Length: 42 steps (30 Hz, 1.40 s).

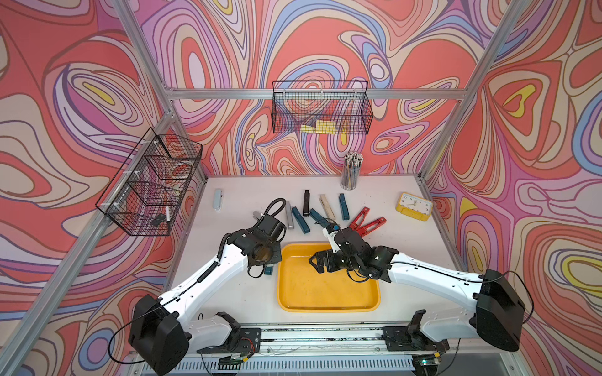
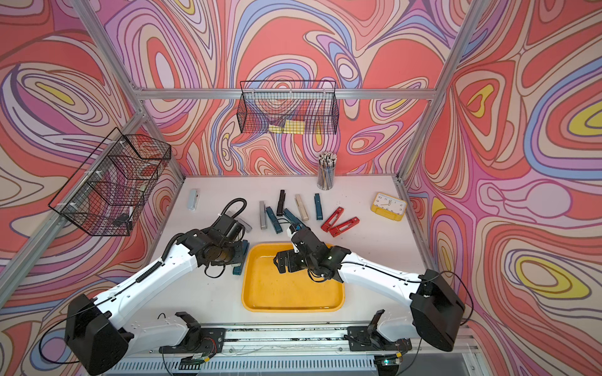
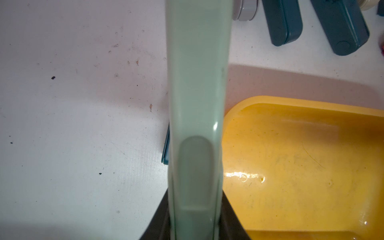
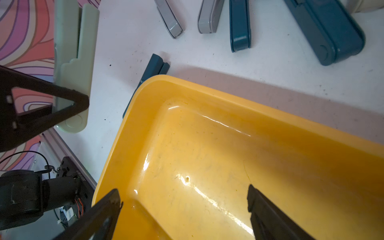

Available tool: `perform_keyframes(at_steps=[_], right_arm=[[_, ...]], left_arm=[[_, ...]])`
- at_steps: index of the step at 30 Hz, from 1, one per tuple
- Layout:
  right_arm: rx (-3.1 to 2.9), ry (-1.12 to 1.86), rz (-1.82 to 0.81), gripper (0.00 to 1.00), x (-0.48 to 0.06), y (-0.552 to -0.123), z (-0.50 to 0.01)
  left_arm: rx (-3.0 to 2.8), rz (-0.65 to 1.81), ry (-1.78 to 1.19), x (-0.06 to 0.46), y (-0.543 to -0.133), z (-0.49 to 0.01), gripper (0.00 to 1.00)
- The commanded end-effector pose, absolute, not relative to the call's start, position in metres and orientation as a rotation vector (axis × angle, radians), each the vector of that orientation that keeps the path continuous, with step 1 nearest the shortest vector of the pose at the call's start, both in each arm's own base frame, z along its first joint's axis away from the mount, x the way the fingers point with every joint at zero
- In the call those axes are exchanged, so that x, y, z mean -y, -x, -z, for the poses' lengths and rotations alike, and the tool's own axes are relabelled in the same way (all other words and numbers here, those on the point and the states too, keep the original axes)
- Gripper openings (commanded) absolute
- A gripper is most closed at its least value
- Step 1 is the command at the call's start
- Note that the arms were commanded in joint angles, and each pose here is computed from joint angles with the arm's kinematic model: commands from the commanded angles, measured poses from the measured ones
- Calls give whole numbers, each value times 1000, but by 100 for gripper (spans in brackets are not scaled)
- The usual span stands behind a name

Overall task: Put the pruning pliers into the storage box
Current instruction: Pick up the pruning pliers from the center of the board, then place the pruning pliers in the storage box.

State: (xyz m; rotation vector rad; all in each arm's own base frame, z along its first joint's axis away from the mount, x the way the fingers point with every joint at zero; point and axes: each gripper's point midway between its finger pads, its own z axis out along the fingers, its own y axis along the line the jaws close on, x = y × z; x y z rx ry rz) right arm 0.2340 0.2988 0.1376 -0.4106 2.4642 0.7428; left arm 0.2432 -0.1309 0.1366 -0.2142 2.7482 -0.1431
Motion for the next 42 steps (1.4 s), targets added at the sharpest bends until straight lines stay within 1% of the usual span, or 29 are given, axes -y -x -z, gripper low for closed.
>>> perform_keyframes(at_steps=[1, 15, 21, 32, 42], right_arm=[[-2462, 386, -653, 98, -285, -237, -143], [-2503, 220, -407, 98, -212, -238, -140], [-2543, 134, -321, 98, -182, -235, -132], [-2597, -14, -167, 98, -142, -228, -117], [-2604, -87, -159, 98, -127, -219, -110]], left_arm=[[-2723, 132, 243, 135, -247, -145, 0], [-2727, 130, 184, 163, -234, -141, 0], [-2731, 135, 179, 169, -230, -136, 0], [-2743, 144, 141, 183, -224, -131, 0], [-2772, 144, 96, 197, -215, -121, 0]])
